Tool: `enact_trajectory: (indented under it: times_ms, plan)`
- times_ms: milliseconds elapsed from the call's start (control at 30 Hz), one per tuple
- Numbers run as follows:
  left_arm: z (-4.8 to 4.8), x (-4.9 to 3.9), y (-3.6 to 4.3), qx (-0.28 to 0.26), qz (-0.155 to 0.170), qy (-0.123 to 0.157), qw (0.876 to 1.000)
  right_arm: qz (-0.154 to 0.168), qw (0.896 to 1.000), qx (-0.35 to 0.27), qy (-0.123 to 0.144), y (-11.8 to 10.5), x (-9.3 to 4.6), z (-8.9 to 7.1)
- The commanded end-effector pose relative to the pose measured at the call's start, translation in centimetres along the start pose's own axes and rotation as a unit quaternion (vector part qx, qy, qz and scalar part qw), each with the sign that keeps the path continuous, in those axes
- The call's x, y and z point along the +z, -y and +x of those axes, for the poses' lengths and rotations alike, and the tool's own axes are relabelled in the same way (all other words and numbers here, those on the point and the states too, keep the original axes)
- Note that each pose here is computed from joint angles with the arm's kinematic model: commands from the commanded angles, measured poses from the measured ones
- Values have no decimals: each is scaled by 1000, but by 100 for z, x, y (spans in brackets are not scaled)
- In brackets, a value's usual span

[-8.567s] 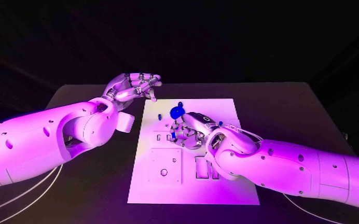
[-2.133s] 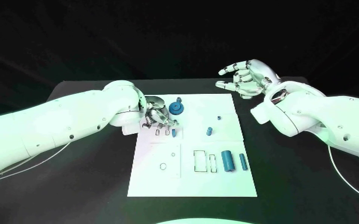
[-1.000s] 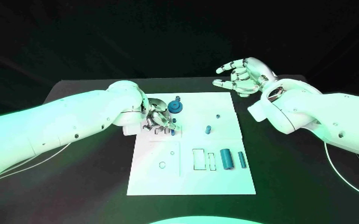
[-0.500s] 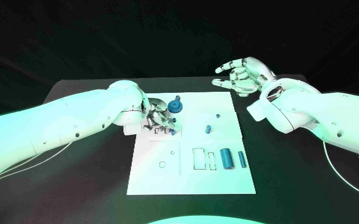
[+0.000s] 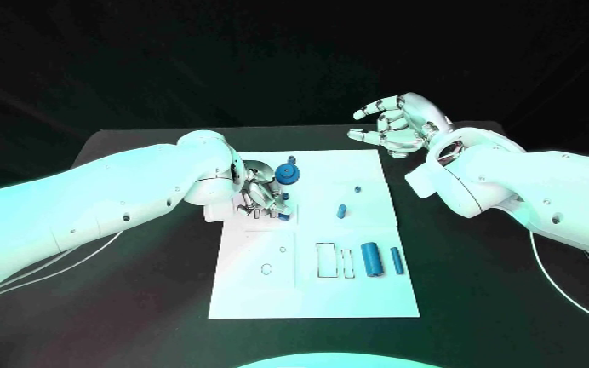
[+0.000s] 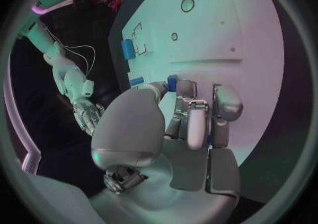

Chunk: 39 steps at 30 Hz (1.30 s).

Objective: Assemble the parts on the task board

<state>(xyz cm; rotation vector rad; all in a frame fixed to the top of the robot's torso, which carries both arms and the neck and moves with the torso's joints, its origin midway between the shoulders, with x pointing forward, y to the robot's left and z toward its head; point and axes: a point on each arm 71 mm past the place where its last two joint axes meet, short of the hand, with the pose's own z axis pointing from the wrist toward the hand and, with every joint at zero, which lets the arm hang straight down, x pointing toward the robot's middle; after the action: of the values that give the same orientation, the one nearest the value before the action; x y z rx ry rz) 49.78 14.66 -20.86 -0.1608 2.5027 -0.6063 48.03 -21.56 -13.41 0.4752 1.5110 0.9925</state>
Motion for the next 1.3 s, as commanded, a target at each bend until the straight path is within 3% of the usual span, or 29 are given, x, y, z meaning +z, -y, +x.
enact_trajectory:
  times_ms: [33, 400, 633, 867, 1133, 1300]
  plan:
    - [7, -6, 10, -30, 14, -9, 999, -3, 1000, -3, -5, -3, 3, 12]
    - [-36, -81, -73, -49, 15, 15, 999, -2, 1000, -4, -5, 6, -1, 8]
    - [-74, -193, -154, -44, 17, 56, 997, 0, 1000, -4, -2, 15, -10, -8]
    - [-123, -248, -196, -15, 5, 104, 994, 2, 1000, -3, -1, 23, -11, -15]
    - [-128, -233, -191, 18, -9, 133, 991, 2, 1000, -2, -2, 24, -8, -10]
    - [-106, -203, -176, 34, -14, 134, 990, 2, 1000, -2, -2, 23, -6, -6]
